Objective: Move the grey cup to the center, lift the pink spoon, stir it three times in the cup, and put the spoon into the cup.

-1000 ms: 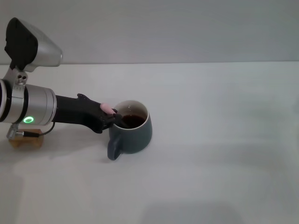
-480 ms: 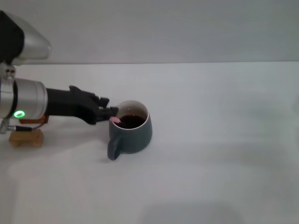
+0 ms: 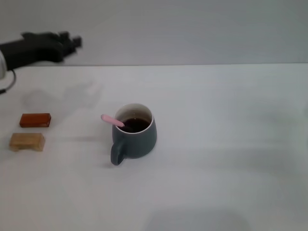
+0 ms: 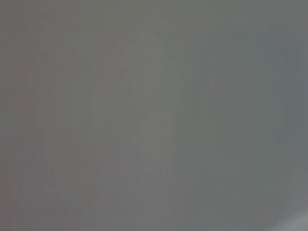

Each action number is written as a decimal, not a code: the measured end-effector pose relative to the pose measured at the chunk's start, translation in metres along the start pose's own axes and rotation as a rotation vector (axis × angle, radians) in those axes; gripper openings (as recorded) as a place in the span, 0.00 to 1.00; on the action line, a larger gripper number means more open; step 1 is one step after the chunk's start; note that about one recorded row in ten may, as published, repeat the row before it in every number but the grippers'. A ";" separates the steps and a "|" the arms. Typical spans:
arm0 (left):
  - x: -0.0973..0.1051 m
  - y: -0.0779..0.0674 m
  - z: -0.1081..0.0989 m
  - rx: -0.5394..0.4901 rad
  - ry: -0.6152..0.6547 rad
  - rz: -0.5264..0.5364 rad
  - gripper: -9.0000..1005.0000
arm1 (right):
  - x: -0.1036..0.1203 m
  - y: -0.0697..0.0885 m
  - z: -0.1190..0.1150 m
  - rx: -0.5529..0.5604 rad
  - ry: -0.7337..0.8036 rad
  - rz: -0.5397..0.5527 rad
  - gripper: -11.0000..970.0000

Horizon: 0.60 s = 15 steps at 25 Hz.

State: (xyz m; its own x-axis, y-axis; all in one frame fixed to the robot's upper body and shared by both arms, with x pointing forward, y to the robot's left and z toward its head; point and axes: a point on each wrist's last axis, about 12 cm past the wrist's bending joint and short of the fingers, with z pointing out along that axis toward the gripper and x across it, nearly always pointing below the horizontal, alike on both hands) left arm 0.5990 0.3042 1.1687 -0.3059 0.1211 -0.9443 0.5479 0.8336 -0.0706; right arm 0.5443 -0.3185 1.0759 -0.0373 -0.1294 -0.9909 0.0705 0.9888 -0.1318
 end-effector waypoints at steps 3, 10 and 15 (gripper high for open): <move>0.002 0.022 -0.008 -0.080 -0.107 -0.070 0.35 | 0.001 -0.001 0.000 0.003 0.002 0.002 0.06; 0.016 0.063 -0.033 -0.304 -0.291 -0.165 0.35 | 0.003 -0.005 0.001 0.018 0.008 0.004 0.06; 0.037 0.083 -0.046 -0.468 -0.348 -0.235 0.35 | 0.007 -0.007 0.006 0.027 0.025 0.006 0.06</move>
State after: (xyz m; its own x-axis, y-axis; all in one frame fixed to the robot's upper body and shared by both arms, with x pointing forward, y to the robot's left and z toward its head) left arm 0.5976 0.4025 1.1429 -0.0624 -0.2111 -0.9755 0.0742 0.9737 -0.2154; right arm 0.5492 -0.3263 1.0693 -0.0612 -0.1213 -0.9907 0.0979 0.9871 -0.1269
